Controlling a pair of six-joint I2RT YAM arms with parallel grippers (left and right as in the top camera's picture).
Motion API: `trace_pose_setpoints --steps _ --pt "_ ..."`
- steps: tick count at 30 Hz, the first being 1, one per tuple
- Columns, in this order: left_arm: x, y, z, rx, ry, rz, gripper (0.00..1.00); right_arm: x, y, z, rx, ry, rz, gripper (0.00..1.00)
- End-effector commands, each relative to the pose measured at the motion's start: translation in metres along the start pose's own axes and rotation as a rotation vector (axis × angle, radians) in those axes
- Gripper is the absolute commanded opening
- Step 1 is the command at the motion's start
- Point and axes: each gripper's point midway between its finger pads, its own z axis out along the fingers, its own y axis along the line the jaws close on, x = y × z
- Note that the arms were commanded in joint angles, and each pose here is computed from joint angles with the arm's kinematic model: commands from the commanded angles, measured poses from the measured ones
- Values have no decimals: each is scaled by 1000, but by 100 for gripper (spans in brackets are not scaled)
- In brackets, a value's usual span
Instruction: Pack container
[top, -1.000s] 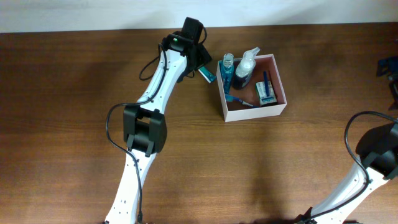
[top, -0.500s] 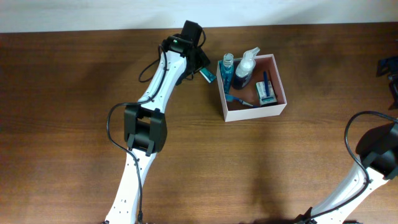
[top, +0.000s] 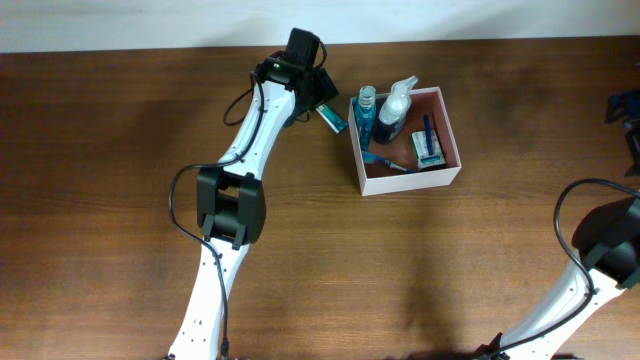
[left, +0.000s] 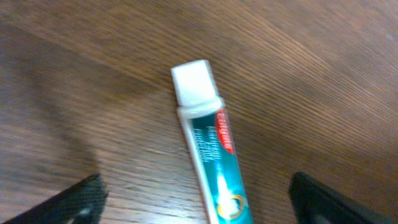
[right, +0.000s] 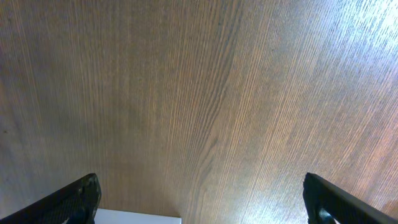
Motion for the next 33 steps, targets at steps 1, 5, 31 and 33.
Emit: trace_pose_setpoints --steps 1,5,31,33 --pt "2 -5 4 41 25 33 66 -2 -2 -2 7 -11 6 99" --pt "-10 -17 -7 89 -6 34 3 -2 -2 -2 7 -11 6 99" --pt "-5 -44 4 191 -11 62 1 -1 -2 -2 7 -11 6 99" --pt "-3 -40 6 174 -6 59 1 -2 -2 -2 7 -11 6 99"
